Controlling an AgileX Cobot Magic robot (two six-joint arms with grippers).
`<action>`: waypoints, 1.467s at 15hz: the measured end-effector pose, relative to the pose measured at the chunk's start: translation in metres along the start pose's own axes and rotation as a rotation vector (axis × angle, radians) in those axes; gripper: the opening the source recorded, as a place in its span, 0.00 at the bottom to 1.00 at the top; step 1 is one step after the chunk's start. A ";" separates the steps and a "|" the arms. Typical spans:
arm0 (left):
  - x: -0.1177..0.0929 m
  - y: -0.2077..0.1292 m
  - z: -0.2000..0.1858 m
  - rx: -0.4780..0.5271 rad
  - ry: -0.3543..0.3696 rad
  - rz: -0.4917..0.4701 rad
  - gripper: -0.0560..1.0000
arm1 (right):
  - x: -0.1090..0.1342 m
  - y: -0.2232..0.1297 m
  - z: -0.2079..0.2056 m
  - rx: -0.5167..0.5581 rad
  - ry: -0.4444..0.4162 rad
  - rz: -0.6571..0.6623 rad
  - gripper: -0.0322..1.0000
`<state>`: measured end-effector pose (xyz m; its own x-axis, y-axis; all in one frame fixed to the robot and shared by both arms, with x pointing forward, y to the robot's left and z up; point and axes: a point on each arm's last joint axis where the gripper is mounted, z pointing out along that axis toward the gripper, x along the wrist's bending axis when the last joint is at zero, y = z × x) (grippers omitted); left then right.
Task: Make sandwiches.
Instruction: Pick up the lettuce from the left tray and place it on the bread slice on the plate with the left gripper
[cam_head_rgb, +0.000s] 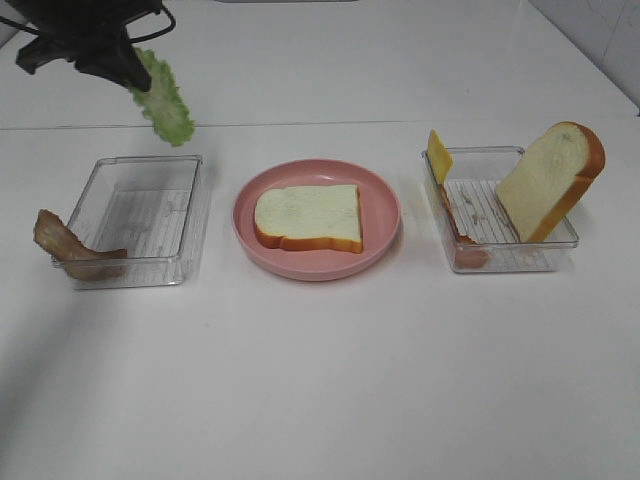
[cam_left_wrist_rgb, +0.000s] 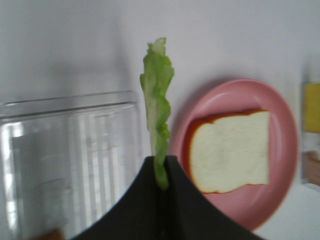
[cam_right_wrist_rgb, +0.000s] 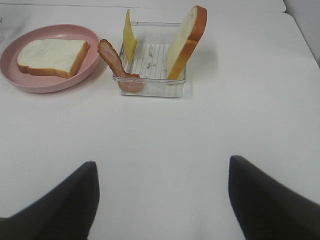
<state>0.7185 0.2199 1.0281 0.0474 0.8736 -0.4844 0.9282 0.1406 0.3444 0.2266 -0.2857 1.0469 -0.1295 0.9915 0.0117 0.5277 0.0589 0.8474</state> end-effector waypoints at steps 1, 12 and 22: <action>-0.025 -0.003 0.010 -0.015 -0.128 0.016 0.06 | 0.000 0.000 0.000 0.000 0.000 0.000 0.70; -0.122 -0.068 0.127 0.093 -0.291 0.077 0.06 | 0.000 0.000 0.000 0.000 0.000 0.000 0.70; -0.078 -0.076 0.150 0.215 -0.039 0.118 0.32 | 0.000 0.000 0.000 0.000 0.000 0.000 0.70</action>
<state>0.6994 0.0711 0.9185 0.1706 0.8586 -0.4834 0.9724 -0.0675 0.2233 0.2266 -0.2857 1.0469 -0.1295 0.9915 0.0117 0.5277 0.0589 0.8474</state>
